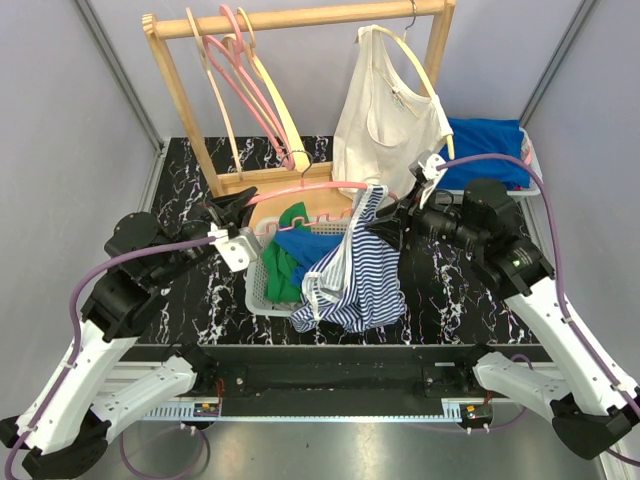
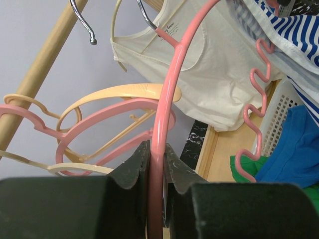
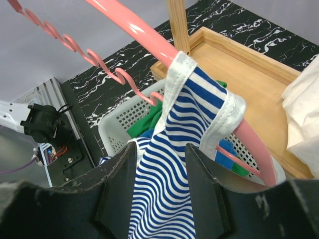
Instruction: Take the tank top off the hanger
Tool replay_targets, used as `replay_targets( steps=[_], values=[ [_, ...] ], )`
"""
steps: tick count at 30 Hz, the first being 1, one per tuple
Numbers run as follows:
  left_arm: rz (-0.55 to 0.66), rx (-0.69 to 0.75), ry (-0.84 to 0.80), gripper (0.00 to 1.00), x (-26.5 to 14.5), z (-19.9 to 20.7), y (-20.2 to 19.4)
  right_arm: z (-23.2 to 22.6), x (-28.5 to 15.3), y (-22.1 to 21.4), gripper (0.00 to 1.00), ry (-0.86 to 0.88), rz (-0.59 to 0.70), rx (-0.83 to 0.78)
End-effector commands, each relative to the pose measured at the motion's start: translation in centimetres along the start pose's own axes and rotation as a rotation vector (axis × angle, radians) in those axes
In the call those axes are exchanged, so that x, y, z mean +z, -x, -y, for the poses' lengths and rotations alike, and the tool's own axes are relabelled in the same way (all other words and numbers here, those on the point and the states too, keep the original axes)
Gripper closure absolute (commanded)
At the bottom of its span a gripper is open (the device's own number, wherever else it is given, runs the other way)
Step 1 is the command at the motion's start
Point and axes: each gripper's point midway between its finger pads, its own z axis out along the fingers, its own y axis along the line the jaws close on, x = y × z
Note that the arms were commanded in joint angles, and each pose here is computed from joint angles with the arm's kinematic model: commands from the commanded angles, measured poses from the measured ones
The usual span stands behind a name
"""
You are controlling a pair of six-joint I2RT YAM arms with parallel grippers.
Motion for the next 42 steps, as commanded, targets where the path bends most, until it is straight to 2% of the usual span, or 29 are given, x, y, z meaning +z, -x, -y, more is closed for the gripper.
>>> replay_targets(
  steps=[1,6,9,12,13,17,18,23,29,35,39,42],
  values=[
    [0.090,0.018,0.111,1.00,-0.6,-3.3,2.8,0.7,1.7,-0.2,0.48,-0.002,0.018,0.020],
    [0.105,0.003,0.118,1.00,-0.9,-3.6,3.4,2.3,3.1,-1.8,0.53,-0.038,-0.003,0.028],
    [0.113,-0.003,0.123,1.00,-1.1,-3.8,3.6,2.6,3.4,-2.2,0.60,-0.044,-0.008,0.036],
    [0.115,-0.003,0.121,1.00,-1.1,-3.7,3.6,2.7,3.6,-1.7,0.75,-0.049,0.013,0.033],
    [0.115,-0.005,0.119,1.00,-1.1,-3.6,3.6,2.7,3.6,-1.5,0.83,-0.052,0.019,0.032],
    [0.111,-0.003,0.126,1.00,-1.1,-3.7,3.5,2.5,3.1,-0.3,0.99,-0.053,0.056,0.014],
    [0.109,-0.003,0.124,1.00,-1.1,-3.6,3.4,2.4,2.9,0.0,1.00,-0.057,0.069,0.008],
    [0.092,0.008,0.147,1.00,-1.4,-4.1,3.1,2.8,1.6,0.4,1.00,-0.111,0.083,-0.029],
    [0.050,0.042,0.195,1.00,-2.3,-5.0,2.4,5.7,-1.3,0.6,1.00,-0.325,0.097,-0.061],
    [-0.014,0.067,0.276,1.00,-4.4,-6.8,1.9,9.6,-2.5,3.2,1.00,-0.526,0.156,-0.038],
    [-0.063,0.074,0.312,1.00,-6.2,-7.2,1.6,10.6,-1.8,5.6,1.00,-0.535,0.196,-0.036],
    [-0.077,0.084,0.343,1.00,-7.8,-7.4,1.7,9.1,0.0,5.9,1.00,-0.413,0.183,-0.041]
  ],
)
